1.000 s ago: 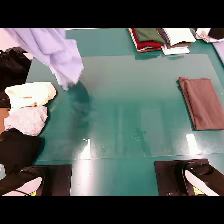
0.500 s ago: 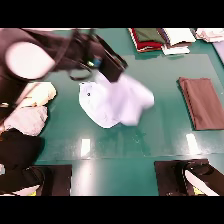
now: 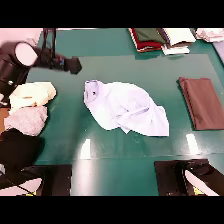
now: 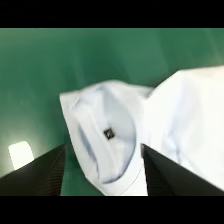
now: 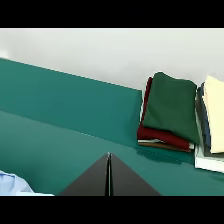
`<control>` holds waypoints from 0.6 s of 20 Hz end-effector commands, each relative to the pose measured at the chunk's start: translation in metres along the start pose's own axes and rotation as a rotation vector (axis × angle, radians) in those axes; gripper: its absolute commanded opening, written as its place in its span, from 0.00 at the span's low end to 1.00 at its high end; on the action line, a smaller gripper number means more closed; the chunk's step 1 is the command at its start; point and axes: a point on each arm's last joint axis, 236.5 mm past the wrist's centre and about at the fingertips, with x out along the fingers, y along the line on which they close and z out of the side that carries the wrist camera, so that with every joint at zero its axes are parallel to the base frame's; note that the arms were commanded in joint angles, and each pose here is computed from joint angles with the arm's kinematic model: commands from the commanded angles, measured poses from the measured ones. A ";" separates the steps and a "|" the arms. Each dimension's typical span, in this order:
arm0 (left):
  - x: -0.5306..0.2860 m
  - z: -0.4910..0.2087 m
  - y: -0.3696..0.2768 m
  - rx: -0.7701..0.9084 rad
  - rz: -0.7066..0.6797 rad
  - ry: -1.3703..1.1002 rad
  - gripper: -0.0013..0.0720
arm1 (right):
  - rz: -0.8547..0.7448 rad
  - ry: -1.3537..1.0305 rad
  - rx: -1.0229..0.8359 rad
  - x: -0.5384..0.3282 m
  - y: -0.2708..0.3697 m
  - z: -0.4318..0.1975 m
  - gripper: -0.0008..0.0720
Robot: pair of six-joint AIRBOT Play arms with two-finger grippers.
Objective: Fold the shirts.
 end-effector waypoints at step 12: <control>0.155 -0.072 0.039 -0.410 -0.159 0.056 0.77 | 0.015 0.143 0.008 0.014 0.002 -0.035 0.03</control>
